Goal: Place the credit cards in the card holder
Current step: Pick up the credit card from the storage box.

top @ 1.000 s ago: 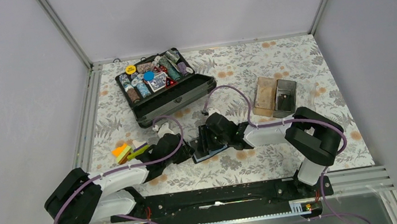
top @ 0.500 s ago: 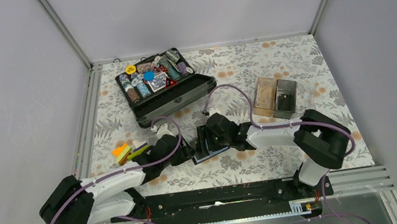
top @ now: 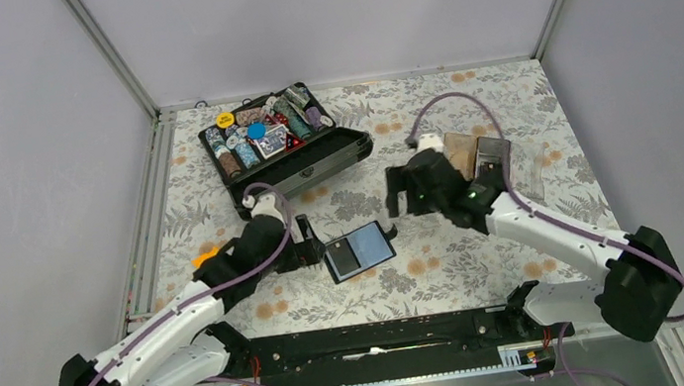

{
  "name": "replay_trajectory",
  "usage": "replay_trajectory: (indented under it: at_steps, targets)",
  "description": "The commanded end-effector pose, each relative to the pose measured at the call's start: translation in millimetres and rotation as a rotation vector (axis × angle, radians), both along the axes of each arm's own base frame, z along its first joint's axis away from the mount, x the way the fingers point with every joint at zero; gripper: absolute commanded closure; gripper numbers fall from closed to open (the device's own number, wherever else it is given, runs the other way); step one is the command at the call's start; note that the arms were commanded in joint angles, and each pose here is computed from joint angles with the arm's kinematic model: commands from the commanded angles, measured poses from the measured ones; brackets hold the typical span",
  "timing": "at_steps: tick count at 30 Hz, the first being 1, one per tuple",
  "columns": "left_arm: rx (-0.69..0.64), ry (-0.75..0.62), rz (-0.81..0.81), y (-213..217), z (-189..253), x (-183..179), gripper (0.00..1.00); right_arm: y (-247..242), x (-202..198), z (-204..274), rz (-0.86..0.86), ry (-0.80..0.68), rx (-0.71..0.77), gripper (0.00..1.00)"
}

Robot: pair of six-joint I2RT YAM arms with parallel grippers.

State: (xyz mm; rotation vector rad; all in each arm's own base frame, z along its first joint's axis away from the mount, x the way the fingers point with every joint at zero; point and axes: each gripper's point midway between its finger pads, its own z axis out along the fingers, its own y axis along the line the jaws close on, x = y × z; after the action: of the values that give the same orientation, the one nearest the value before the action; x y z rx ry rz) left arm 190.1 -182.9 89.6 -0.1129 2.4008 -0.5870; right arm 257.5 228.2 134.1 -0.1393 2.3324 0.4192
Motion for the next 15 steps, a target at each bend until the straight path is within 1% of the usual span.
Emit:
replay_trajectory:
  at_steps: [1, 4, 7, 11, 15]
  targets:
    - [0.037, -0.081, -0.088, 12.5, 51.6, 9.0, 0.01, -72.7, 25.4, 13.1, -0.141, -0.001, -0.112, 0.07]
    - [-0.006, -0.118, -0.145, 10.1, 81.3, 10.4, 0.01, -107.3, 48.2, 14.7, -0.236, 0.009, -0.131, 0.14]
    - [0.008, -0.148, -0.174, 17.1, 98.6, 14.0, 0.01, -136.0, 70.4, 12.6, -0.324, 0.013, -0.152, 0.18]
    - [0.065, -0.177, -0.146, 38.3, 106.2, 27.6, 0.01, -171.4, 94.2, 1.7, -0.427, 0.033, -0.169, 0.19]
    - [0.066, -0.199, -0.097, 54.3, 108.2, 39.5, 0.01, -195.8, 108.8, -16.9, -0.478, 0.070, -0.160, 0.19]
